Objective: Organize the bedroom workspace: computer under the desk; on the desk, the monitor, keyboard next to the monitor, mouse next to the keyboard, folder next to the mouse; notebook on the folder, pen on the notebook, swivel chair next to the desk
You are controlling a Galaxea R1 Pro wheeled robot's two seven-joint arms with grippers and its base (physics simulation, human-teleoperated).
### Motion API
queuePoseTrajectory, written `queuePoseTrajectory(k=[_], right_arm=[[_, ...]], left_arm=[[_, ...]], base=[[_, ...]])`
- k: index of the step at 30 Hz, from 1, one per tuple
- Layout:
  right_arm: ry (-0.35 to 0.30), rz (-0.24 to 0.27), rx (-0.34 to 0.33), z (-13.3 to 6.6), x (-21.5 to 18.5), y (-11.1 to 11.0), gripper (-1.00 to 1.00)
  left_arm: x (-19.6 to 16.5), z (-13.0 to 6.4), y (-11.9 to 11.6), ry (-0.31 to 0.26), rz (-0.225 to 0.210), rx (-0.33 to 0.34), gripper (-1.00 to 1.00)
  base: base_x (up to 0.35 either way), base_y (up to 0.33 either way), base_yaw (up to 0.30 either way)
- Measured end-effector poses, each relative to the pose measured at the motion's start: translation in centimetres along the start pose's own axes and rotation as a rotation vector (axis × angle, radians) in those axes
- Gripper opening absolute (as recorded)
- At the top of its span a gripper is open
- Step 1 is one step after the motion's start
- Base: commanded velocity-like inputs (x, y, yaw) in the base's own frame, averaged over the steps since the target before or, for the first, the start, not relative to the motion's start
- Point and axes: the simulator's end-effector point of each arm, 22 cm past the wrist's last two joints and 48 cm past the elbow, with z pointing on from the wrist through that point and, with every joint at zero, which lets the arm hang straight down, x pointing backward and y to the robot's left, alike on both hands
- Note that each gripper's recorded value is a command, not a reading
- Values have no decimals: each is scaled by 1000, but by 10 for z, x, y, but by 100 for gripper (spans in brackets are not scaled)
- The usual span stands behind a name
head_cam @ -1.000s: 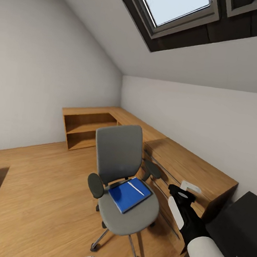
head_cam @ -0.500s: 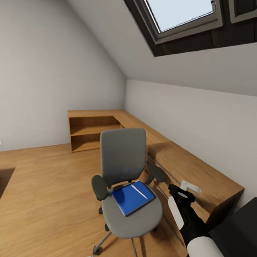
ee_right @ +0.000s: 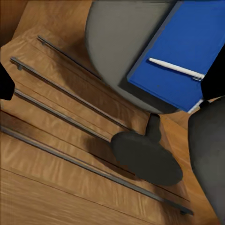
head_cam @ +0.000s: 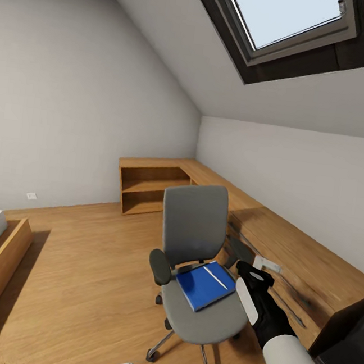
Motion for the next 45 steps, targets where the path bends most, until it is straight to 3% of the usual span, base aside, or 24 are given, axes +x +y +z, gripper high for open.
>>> queuePoseTrajectory(k=[10,45], right_arm=[[12,-4,-3,1,6,3,100],[15,-12,-12,1,11,7,100]], left_arm=[[2,1,1,5,0,-2,100],[12,3,14,24,6,-29,100]], base=[[0,0,148],[8,5,4]])
